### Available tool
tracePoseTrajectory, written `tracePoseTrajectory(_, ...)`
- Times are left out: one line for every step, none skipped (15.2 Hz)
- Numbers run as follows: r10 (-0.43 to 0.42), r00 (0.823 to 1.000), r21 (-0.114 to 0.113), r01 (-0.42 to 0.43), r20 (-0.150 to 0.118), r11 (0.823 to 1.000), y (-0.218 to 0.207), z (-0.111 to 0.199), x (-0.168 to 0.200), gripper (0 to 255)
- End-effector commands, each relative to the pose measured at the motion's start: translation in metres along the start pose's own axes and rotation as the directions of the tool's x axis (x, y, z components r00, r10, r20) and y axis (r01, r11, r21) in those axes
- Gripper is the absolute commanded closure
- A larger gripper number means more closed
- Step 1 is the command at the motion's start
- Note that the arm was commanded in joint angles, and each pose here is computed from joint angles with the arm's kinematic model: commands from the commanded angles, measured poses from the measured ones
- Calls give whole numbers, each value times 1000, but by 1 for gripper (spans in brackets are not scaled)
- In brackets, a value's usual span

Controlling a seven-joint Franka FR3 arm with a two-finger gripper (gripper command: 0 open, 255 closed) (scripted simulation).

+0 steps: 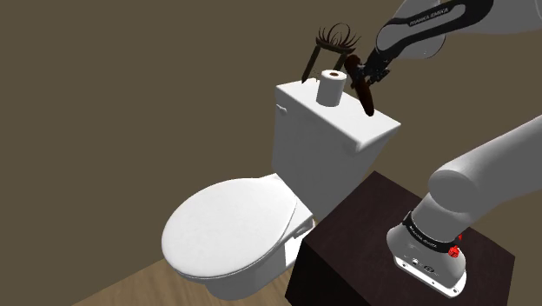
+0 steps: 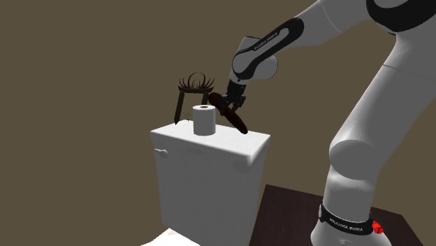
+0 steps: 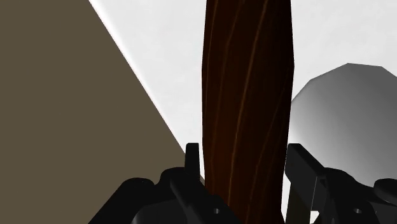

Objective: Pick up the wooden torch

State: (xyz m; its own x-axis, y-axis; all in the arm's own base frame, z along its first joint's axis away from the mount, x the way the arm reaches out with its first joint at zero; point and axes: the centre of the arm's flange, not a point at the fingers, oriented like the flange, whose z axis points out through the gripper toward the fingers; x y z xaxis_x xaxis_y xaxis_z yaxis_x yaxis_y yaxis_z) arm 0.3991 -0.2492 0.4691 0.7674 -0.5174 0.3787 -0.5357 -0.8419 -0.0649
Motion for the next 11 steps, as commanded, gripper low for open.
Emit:
tracePoseTrajectory(2, 1000, 0, -2, -3, 1000, 0, -11, 5, 255)
tracePoseTrajectory(2, 1000, 0, -2, -3, 1000, -1, -16, 7, 255)
tracePoseTrajectory(2, 1000, 0, -2, -3, 1000, -1, -21, 9, 255)
tracePoseTrajectory(2, 1000, 0, -2, -3, 1000, -1, -26, 11, 255)
tracePoseTrajectory(2, 1000, 0, -2, -3, 1000, -2, -31, 13, 255)
tracePoseTrajectory(2, 1000, 0, -2, -3, 1000, -2, -36, 15, 255)
tracePoseTrajectory(2, 1000, 0, -2, -3, 1000, -2, -41, 17, 255)
tracePoseTrajectory(2, 1000, 0, -2, -3, 1000, -3, -45, 19, 255)
tracePoseTrajectory(2, 1000, 0, -2, -3, 1000, -3, -50, 21, 255)
tracePoseTrajectory(2, 1000, 0, -2, -3, 1000, -3, -55, 23, 255)
tracePoseTrajectory(2, 1000, 0, -2, -3, 1000, -4, -60, 25, 255)
